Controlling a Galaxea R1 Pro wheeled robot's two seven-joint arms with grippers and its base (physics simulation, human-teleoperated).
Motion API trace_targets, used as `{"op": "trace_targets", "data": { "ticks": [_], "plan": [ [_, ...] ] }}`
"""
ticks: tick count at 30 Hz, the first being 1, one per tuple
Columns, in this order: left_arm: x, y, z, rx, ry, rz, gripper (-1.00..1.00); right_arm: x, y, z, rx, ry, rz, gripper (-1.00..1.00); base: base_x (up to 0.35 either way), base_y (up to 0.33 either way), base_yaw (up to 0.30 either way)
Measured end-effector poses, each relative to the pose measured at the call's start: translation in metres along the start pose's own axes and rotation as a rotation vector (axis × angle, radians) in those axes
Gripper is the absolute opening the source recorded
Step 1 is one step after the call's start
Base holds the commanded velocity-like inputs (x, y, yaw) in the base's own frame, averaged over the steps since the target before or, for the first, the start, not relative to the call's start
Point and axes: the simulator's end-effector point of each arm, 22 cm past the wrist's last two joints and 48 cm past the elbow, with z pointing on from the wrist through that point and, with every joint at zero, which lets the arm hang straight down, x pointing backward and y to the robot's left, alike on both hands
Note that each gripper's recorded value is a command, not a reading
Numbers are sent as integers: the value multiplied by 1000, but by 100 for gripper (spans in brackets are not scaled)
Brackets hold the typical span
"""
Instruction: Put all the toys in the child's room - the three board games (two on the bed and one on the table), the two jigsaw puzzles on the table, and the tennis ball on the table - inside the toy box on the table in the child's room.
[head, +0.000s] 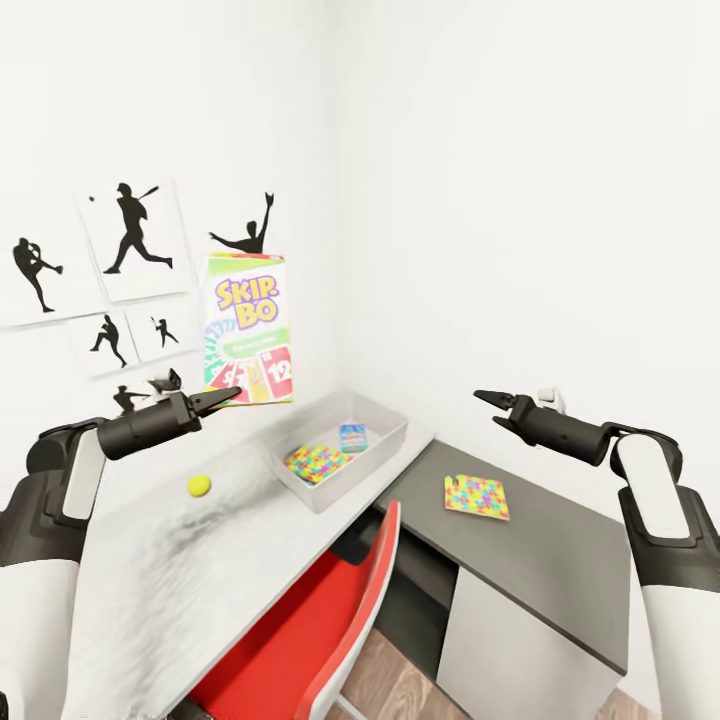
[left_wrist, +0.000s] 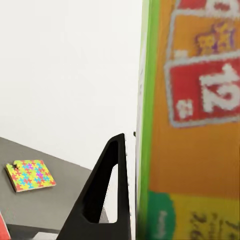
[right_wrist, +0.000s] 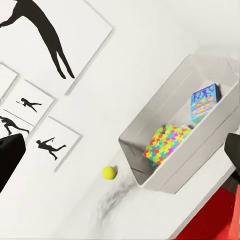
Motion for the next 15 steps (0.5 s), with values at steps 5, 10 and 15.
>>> {"op": "trace_targets", "data": {
  "ticks": [5, 10, 15],
  "plan": [
    [0, -1, 1, 1, -1, 2, -100, -1, 2, 0, -2, -1, -2, 100, 1, -1, 275],
    [-1, -3, 1, 2, -1, 4, -100, -2, 3, -1, -2, -3, -3, 100, 40, 0, 258],
    [-1, -4, 1, 5, -2, 3, -100, -2, 3, -2, -2, -5, -5, 100, 117, -55, 64]
  ]
}}
